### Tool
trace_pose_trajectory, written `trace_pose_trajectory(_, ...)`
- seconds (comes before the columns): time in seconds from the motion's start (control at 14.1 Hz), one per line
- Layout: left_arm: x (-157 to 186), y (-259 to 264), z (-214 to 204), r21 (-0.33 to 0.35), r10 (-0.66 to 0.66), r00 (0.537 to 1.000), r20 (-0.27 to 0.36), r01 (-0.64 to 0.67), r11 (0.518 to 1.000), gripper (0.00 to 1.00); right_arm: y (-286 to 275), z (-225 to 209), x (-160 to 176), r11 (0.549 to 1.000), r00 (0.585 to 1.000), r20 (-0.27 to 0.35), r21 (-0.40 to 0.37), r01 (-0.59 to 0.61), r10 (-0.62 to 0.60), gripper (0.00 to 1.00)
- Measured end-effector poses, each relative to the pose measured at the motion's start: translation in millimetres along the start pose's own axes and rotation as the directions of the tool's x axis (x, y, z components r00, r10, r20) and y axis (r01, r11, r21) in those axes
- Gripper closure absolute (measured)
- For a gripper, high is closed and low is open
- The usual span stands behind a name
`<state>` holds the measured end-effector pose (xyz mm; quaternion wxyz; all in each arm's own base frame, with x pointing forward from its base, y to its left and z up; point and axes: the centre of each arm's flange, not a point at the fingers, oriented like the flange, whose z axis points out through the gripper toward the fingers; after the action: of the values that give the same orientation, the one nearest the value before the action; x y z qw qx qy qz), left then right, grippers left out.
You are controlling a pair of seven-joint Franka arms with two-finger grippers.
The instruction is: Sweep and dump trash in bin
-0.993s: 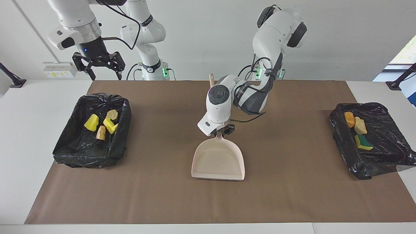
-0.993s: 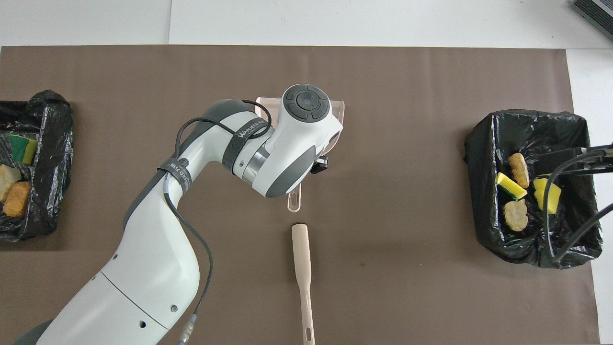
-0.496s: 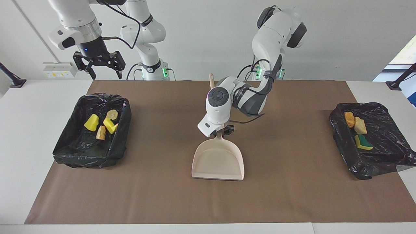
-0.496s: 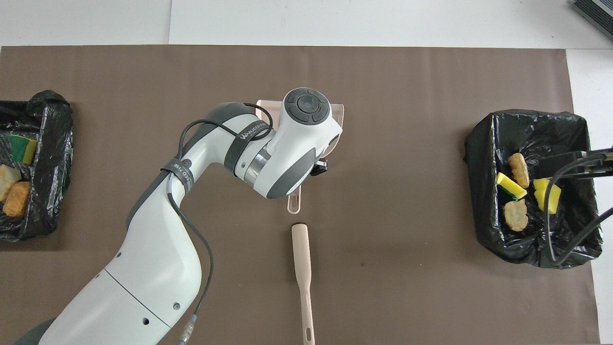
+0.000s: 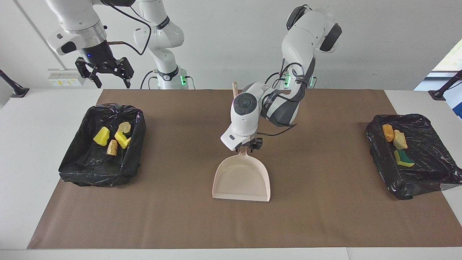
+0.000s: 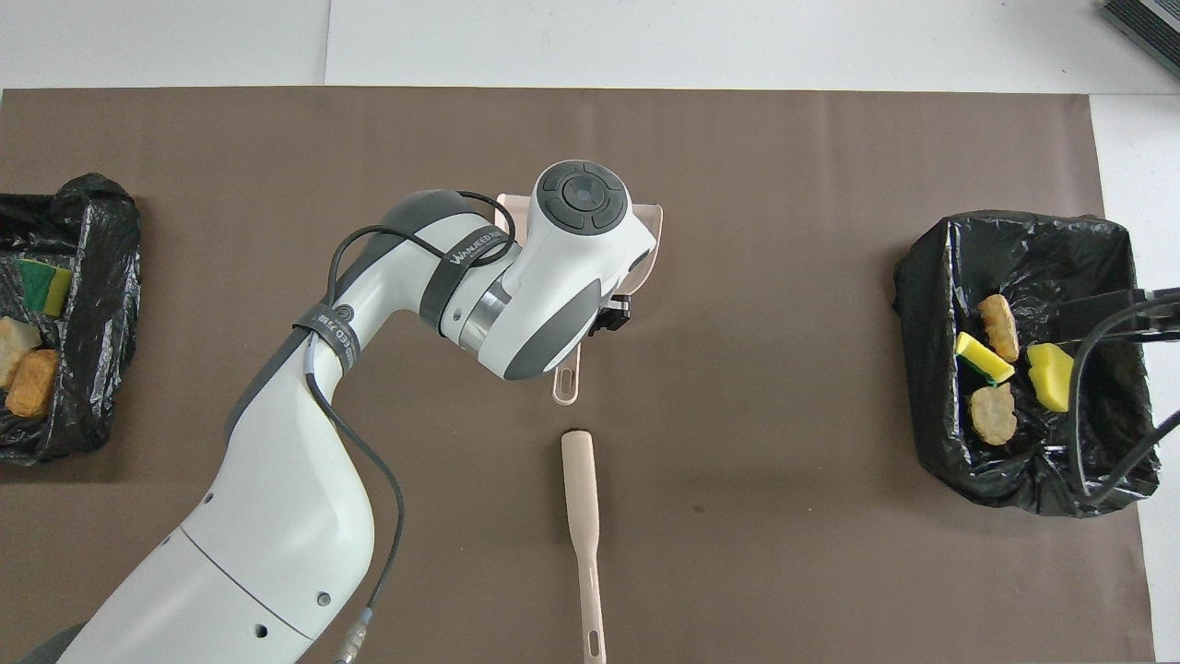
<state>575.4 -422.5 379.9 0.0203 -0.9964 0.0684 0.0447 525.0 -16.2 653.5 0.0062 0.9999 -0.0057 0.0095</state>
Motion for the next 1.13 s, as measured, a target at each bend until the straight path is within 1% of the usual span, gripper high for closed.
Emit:
trace_pose_trajectory(0.07, -5, -17, -19, 0.008, -0.004, 1.0, -0.015, 0.004, 1.0, 0.08, 0, 1, 0, 1.0, 1.0, 0.003, 0.0, 0.0, 0.0, 0.0)
trace_pose_trajectory(0.14, -13, -38, -37, 0.02, 0.0, 1.0, -0.027, 0.001, 1.0, 0.01, 0, 2, 0, 1.0, 1.0, 0.005, 0.0, 0.0, 0.0, 0.0)
trace_pose_trajectory(0.35, -39, -116, -84, 0.06, 0.045, 0.998, -0.052, -0.042, 0.997, 0.0, 0, 3, 0, 1.0, 1.0, 0.005, 0.0, 0.0, 0.0, 0.0)
trace_pose_trajectory(0.57, -70, -197, -129, 0.045, 0.066, 0.998, -0.019, -0.065, 0.997, 0.0, 0, 3, 0, 1.0, 1.0, 0.006, 0.0, 0.0, 0.0, 0.0)
trace_pose_trajectory(0.71, -90, -237, -159, 0.044, 0.076, 0.997, -0.011, -0.075, 0.996, 0.0, 0, 4, 0, 1.0, 1.0, 0.009, 0.0, 0.0, 0.0, 0.0)
trace_pose_trajectory(0.92, -107, -266, -189, 0.05, 0.052, 0.998, -0.027, -0.051, 0.997, 0.0, 0, 5, 0, 1.0, 1.0, 0.01, 0.0, 0.0, 0.0, 0.0)
trace_pose_trajectory(1.13, -110, -282, -208, 0.047, 0.022, 0.999, -0.039, -0.021, 0.999, 0.0, 0, 5, 0, 1.0, 1.0, 0.011, 0.0, 0.0, 0.0, 0.0)
